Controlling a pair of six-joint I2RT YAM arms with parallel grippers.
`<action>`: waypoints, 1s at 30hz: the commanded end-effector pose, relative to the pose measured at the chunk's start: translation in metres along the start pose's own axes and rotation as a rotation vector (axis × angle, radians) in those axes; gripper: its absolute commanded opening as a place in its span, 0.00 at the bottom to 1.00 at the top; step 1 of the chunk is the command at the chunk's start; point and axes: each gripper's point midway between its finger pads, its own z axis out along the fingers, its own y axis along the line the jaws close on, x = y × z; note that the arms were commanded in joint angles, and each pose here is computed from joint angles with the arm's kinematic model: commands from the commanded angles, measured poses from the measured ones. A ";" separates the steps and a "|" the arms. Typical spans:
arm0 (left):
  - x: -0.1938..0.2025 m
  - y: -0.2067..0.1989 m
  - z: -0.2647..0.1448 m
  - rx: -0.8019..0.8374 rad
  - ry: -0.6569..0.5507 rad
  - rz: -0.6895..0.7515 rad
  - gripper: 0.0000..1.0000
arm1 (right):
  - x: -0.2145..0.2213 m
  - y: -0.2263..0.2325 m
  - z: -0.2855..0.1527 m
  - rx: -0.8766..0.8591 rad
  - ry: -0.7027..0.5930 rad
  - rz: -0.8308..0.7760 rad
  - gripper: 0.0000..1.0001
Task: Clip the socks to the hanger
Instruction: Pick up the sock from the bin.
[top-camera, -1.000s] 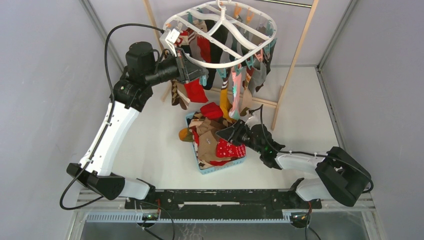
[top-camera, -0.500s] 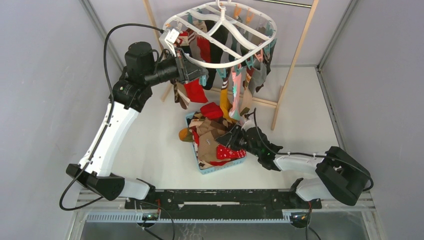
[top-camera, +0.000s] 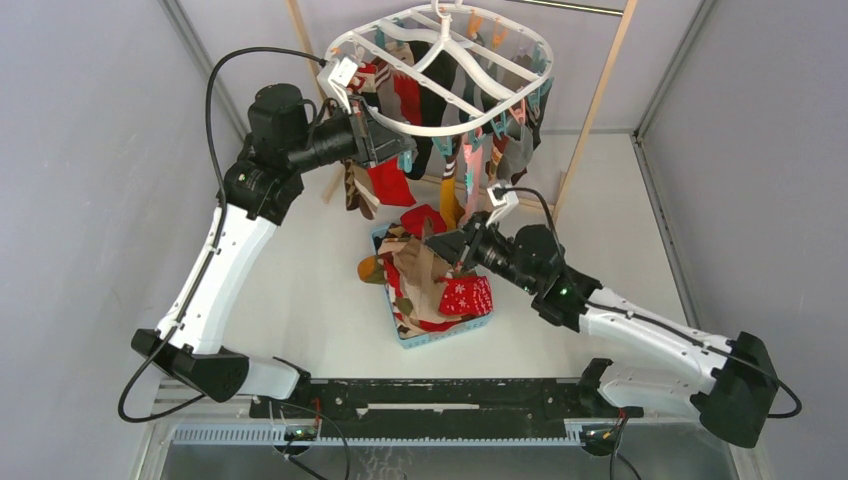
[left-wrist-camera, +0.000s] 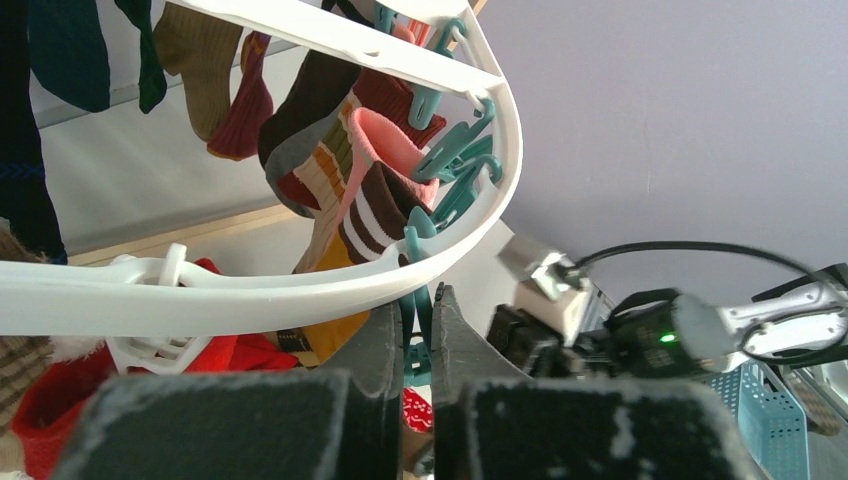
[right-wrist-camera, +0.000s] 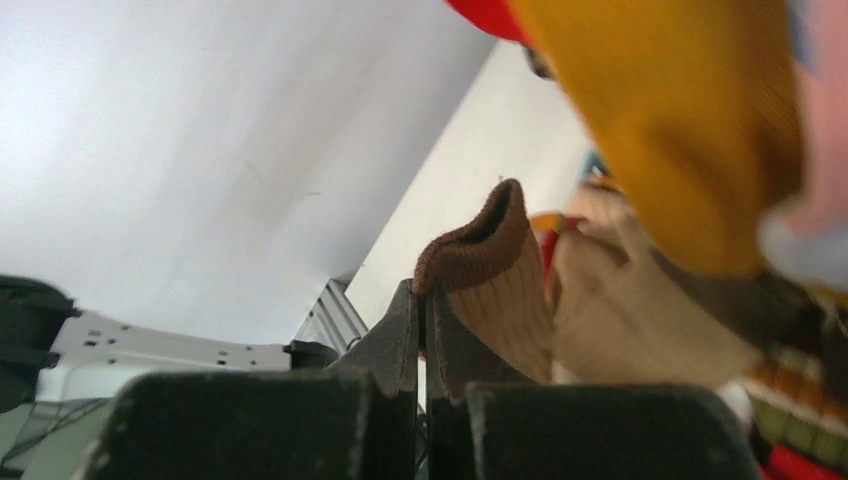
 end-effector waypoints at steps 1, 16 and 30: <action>-0.001 -0.021 -0.016 0.061 -0.001 0.035 0.00 | -0.021 0.060 -0.011 -0.137 0.058 -0.217 0.00; -0.002 -0.023 -0.019 0.062 -0.007 0.035 0.00 | -0.047 0.158 -0.026 -0.499 0.204 -0.334 0.00; 0.002 -0.026 -0.017 0.096 0.005 0.015 0.00 | -0.086 0.075 0.016 -0.315 0.102 -0.432 0.00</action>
